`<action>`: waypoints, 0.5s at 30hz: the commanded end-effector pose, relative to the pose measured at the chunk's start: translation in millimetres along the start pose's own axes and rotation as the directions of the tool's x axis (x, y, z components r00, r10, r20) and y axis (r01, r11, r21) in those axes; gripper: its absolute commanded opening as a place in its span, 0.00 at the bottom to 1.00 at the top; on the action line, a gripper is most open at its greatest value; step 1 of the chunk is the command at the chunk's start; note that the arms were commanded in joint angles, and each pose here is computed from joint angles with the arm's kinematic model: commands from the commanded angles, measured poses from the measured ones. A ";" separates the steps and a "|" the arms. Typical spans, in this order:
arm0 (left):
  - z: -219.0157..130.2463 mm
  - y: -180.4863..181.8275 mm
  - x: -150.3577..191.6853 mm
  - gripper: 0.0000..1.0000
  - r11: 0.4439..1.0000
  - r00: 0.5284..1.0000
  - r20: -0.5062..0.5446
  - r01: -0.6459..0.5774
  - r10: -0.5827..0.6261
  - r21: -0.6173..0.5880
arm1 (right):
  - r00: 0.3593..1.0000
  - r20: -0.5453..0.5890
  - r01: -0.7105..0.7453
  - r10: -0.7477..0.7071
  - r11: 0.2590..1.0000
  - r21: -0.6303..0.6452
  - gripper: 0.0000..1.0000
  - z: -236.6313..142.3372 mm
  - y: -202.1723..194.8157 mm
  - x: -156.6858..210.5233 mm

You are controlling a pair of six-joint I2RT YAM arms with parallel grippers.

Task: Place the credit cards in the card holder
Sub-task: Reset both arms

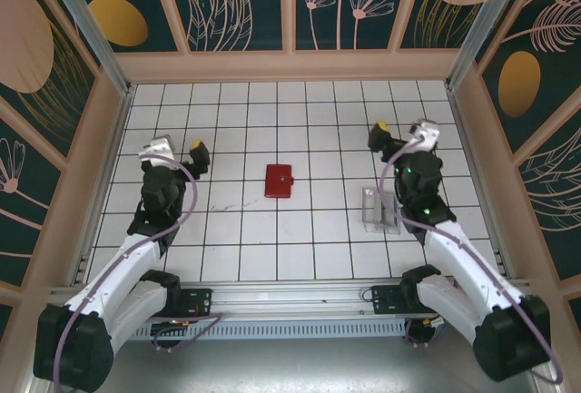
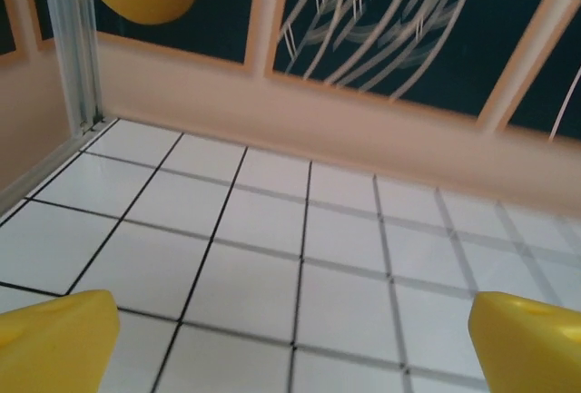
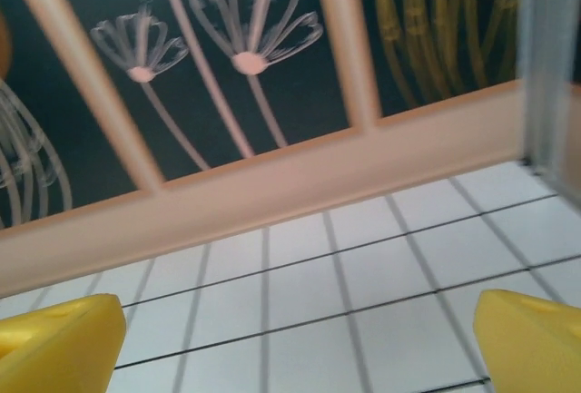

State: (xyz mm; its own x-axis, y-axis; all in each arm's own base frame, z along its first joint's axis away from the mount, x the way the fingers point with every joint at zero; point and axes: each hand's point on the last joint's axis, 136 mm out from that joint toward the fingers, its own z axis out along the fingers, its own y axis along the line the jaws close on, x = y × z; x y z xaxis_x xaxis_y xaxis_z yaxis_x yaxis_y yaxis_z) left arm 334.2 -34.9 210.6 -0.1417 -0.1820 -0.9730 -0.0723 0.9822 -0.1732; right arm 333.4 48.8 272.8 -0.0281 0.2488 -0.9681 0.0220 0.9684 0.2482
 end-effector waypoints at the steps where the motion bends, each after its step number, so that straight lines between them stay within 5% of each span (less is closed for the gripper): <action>1: 6.4 -3.7 7.6 0.99 0.965 0.964 0.053 -0.261 0.260 0.016 | 0.981 0.067 0.179 -0.180 0.984 0.023 0.99 -8.4 -17.9 14.5; 4: 12.9 9.5 31.6 0.99 0.960 0.960 0.039 -0.276 0.277 -0.038 | 0.963 0.030 0.267 -0.268 0.964 0.015 0.99 -8.2 -33.4 46.3; 15: 57.7 13.9 57.3 0.99 0.960 0.960 -0.003 -0.278 0.278 0.005 | 0.995 -0.055 0.091 -0.088 0.994 0.058 0.99 10.2 -93.8 98.0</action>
State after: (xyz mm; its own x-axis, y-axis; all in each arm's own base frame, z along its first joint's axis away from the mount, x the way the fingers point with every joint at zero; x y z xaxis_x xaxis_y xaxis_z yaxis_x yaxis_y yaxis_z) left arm 363.5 -25.2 109.1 -0.2801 0.0940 -0.9554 -0.0473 0.9926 0.1116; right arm 331.6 -21.4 135.1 -0.1875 0.1237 -0.9744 0.1364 0.9857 0.0989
